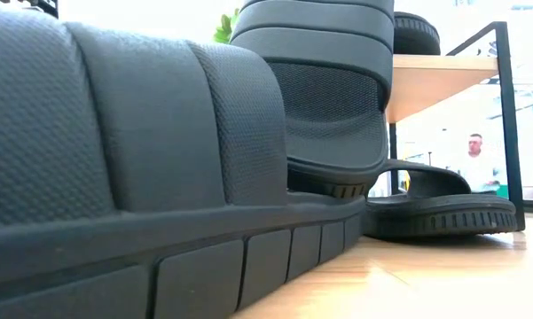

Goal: Pick and place slides into the shelf
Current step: Adjust the black slipper on the shelf

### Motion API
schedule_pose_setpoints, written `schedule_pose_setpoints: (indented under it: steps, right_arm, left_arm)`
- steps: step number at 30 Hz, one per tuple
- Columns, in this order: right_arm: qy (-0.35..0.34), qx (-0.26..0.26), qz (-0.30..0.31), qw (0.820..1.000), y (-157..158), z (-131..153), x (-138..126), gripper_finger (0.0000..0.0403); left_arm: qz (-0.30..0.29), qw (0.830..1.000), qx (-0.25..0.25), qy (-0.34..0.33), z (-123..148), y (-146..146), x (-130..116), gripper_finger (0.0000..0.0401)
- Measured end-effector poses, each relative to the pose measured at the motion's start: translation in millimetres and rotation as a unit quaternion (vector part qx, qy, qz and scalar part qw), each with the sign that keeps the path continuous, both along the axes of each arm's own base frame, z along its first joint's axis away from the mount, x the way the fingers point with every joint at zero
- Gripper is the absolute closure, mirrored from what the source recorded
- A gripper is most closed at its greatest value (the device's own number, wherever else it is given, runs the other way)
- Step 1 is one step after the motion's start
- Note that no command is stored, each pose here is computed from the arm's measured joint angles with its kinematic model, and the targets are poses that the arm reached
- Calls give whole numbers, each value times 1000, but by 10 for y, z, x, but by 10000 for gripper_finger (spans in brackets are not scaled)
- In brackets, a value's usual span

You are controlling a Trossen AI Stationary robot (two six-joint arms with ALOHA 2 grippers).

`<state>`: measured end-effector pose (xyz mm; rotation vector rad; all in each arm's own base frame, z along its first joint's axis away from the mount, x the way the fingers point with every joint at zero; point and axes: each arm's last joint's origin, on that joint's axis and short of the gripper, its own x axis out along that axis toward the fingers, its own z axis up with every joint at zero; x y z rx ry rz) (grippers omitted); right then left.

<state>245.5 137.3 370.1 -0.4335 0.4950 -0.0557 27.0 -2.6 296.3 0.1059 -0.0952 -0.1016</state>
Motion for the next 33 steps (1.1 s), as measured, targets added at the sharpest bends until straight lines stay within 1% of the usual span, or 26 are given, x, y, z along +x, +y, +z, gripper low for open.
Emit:
schedule_pose_setpoints:
  steps: [7,10,14,16,20,22,24,27,33]
  right_arm:
    - [1,1,16,1000,72,0,-41,161]
    - [1,2,25,1000,105,0,-60,177]
    - [7,14,53,998,176,-4,-99,210]
    - [14,35,74,997,218,-7,-120,224]
    - [22,117,105,987,311,-41,-109,237]
    - [28,144,118,982,363,-159,-72,234]
    - [38,164,134,977,423,-338,-25,226]
    - [39,176,140,974,460,-573,50,208]
    - [22,203,133,970,476,-806,59,163]
  left_arm:
    - [0,1000,0,0,0,0,0,396]
    - [0,1000,0,0,0,0,0,396]
    - [0,1000,0,0,0,0,0,396]
    - [0,1000,0,0,0,0,0,396]
    - [0,1000,0,0,0,0,0,396]
    - [0,1000,0,0,0,0,0,396]
    - [0,1000,0,0,0,0,0,396]
    - [0,1000,0,0,0,0,0,396]
    - [0,1000,0,1,-1,0,-1,396]
